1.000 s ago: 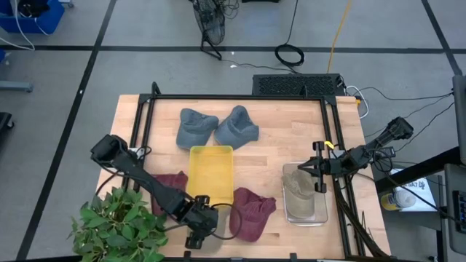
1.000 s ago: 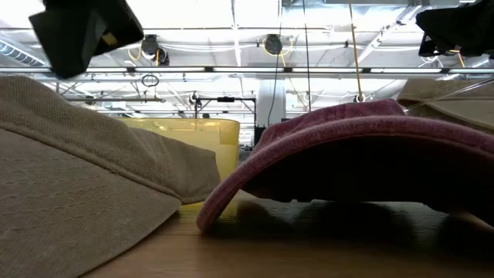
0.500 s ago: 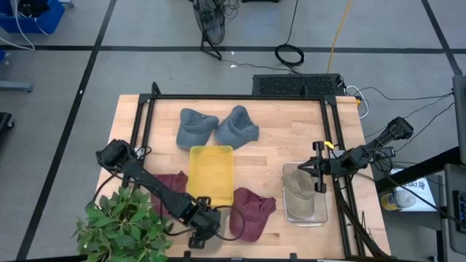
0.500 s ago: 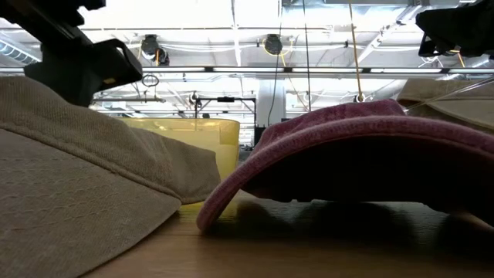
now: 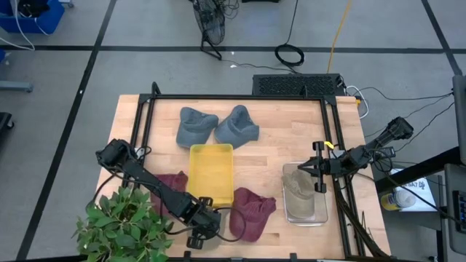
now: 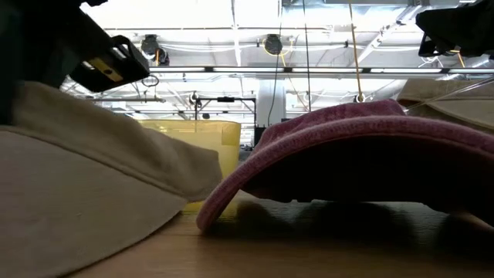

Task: Pick & Place hat
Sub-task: Put the brown cap into the transparent bin

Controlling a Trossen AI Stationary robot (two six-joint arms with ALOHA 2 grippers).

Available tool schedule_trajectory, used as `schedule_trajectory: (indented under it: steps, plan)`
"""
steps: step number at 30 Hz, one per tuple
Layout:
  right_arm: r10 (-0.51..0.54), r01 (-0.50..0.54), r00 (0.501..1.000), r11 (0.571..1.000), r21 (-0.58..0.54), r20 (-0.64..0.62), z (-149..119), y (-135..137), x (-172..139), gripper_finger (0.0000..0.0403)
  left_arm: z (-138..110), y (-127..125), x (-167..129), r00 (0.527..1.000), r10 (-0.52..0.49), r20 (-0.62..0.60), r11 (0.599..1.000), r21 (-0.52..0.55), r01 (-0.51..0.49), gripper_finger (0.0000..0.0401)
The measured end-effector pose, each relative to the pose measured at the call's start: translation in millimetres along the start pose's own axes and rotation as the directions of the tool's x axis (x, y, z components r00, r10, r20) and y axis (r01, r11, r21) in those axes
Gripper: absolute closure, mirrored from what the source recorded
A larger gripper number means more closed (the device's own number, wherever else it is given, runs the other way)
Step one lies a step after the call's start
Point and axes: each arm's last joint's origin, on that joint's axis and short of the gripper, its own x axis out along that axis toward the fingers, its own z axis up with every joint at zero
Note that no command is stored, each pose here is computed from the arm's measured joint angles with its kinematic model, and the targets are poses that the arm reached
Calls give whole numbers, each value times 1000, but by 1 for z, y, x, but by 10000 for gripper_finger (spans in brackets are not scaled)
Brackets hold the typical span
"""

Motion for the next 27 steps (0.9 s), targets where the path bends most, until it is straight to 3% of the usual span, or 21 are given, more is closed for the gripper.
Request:
schedule_trajectory:
  steps: [6,14,18,21,27]
  plan:
    - [-1,1,1000,1000,1,-1,0,0,0,403,14,-7,-18,999,-33,0,999,36,33,386]
    - [0,0,1000,1000,5,-1,0,0,0,403,42,-27,-65,996,-42,75,982,187,28,393]
    - [-1,1,1000,1000,7,-1,0,0,0,403,55,-33,-90,986,24,164,953,293,-72,392]
    - [-1,1,1000,1000,7,0,0,0,0,403,67,-28,-108,963,107,248,932,312,-184,388]
    - [-2,2,1000,1000,1,-1,0,0,0,403,81,-9,-129,949,142,282,900,363,-243,393]
